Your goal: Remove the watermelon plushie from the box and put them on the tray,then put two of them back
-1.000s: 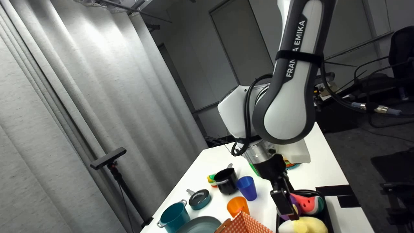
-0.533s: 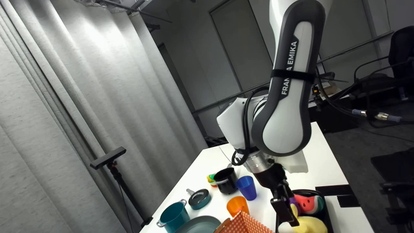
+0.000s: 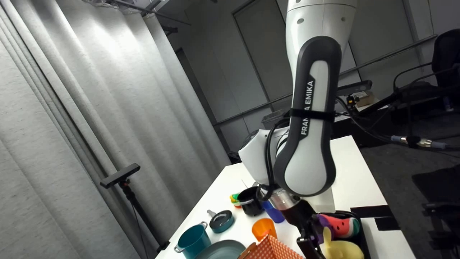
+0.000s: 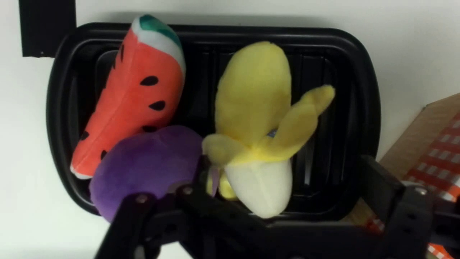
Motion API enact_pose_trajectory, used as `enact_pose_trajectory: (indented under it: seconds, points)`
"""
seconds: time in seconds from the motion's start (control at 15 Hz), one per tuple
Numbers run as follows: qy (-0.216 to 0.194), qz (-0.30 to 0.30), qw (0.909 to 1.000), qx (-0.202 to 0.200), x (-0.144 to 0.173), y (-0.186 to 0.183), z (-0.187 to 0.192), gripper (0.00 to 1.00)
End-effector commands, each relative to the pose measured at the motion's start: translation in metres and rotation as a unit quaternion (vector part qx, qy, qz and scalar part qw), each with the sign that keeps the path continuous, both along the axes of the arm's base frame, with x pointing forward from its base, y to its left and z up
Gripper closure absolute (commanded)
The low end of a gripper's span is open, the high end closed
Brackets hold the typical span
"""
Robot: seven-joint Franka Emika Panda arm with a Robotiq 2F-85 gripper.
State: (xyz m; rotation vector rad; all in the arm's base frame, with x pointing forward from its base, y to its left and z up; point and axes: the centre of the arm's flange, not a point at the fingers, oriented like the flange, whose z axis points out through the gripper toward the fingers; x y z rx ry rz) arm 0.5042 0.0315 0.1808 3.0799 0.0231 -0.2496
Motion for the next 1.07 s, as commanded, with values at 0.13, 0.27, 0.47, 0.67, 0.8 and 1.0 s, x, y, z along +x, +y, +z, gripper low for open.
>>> enact_pose_trajectory:
  seconds: [0.13, 0.27, 0.47, 0.67, 0.8, 1.0]
  points:
    - [0.007, -0.035, 0.9994, 0.005, 0.0087, 0.0018, -0.0261, 0.00]
    - [0.008, -0.042, 0.9990, 0.008, 0.0085, 0.0011, -0.0262, 0.00]
    - [0.010, -0.047, 0.9988, 0.012, 0.0083, 0.0006, -0.0280, 0.29]
    - [0.004, -0.046, 0.9988, 0.014, 0.0105, 0.0019, -0.0245, 0.45]
    - [0.002, -0.046, 0.9988, 0.014, 0.0118, 0.0017, -0.0229, 0.59]
    - [0.001, -0.047, 0.9988, 0.014, 0.0118, -0.0004, -0.0225, 0.85]
